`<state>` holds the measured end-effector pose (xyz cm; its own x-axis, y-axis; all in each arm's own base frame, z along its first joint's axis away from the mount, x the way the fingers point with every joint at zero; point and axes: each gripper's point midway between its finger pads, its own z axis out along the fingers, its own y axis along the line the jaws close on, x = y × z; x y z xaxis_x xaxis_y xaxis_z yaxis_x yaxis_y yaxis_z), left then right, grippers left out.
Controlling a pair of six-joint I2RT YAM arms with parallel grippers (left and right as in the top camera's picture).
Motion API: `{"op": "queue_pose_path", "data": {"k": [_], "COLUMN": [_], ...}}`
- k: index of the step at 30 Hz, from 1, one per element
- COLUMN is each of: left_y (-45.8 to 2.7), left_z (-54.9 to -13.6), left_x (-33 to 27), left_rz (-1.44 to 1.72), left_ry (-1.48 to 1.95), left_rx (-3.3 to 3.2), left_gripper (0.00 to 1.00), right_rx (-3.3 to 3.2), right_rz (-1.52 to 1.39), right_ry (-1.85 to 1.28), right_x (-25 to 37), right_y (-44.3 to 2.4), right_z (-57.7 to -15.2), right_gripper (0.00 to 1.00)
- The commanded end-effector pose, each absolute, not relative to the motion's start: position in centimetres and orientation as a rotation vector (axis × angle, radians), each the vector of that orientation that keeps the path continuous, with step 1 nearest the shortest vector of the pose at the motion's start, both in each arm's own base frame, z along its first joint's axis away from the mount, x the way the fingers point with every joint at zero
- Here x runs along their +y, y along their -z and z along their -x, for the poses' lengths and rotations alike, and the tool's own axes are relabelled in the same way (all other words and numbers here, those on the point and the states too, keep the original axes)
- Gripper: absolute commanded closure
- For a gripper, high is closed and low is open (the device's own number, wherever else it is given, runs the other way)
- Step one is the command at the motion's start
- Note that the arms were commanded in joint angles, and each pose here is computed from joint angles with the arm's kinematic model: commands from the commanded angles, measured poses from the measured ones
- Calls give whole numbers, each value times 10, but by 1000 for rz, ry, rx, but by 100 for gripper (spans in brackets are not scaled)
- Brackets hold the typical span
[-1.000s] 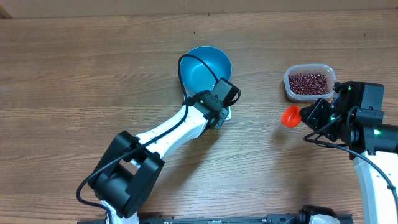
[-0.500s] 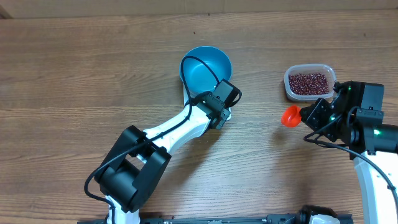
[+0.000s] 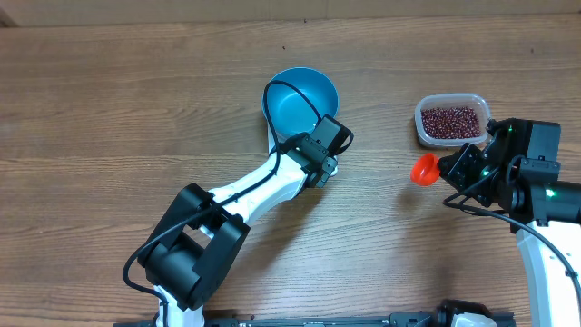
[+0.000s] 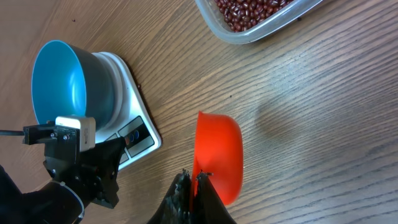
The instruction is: Scoop item into bowl and weigh 150g on scale
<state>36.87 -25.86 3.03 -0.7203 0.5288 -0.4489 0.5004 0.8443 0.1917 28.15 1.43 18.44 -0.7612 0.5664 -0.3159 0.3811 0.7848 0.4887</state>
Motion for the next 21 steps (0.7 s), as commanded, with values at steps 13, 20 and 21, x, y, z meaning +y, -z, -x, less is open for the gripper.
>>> {"op": "queue_pose_path", "data": {"k": [13,20,21], "left_y": [-27,-26,-26], "left_z": [-370,-370,-369], "left_x": [-254,-254,-254], "left_rz": [-776,-778,-779], "left_ry": [-119,-122,-123], "left_rx": [2514,2517,2519], "left_gripper": [96,96,96], "right_rx": [2492,2492,2492], "right_rz": [-696,-696,-696], "right_ry": [-563,-563,-563], "right_x": [14,14,14], "right_y": [-195,-195,-195], "right_z": [-287,-287,-287], "right_gripper": [96,96,96]}}
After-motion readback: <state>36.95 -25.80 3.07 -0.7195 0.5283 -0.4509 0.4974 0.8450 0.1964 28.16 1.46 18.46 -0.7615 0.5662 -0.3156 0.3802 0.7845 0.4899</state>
